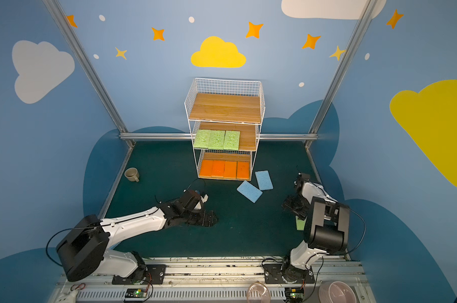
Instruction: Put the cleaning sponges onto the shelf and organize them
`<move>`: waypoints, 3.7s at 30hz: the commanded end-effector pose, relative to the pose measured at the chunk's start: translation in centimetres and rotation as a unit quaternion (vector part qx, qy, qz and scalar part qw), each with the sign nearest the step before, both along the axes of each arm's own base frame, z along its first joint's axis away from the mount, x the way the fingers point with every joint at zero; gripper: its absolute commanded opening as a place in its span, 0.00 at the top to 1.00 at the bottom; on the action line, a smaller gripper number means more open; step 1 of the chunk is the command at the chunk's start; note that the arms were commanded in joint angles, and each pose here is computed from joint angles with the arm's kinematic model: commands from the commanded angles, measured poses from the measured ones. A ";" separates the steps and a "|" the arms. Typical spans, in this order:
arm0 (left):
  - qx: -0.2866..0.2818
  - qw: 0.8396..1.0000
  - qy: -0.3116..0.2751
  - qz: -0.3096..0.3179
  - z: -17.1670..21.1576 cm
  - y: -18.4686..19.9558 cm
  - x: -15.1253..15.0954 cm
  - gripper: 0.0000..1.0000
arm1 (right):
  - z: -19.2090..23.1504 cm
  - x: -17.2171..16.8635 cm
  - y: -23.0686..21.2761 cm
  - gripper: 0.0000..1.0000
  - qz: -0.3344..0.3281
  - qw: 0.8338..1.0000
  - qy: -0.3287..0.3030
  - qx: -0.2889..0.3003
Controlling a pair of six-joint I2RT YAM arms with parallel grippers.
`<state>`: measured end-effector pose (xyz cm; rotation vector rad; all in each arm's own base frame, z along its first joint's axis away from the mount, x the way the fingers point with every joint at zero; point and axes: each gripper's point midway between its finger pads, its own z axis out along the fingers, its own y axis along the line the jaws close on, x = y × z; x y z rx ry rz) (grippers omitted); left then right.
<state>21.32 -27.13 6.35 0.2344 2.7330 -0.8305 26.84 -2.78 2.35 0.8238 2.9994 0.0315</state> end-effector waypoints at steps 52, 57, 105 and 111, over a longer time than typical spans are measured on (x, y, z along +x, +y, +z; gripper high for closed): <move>-0.003 0.997 -0.071 0.001 -0.8 -3.1 6.9 0.62 | 3.4 -5.7 14.7 0.93 0.073 0.935 -0.218 0.270; -0.005 0.997 -0.074 0.005 -0.7 -2.8 5.9 0.58 | 2.0 -4.4 14.9 0.96 0.066 0.941 -0.193 0.268; 0.047 0.993 -0.086 0.068 -0.3 4.3 2.8 0.08 | -0.6 -3.2 21.4 1.00 0.217 0.937 -0.058 0.267; 0.053 0.992 -0.088 0.071 0.1 5.1 2.8 0.08 | -0.5 -2.8 22.0 1.00 0.222 0.935 -0.058 0.269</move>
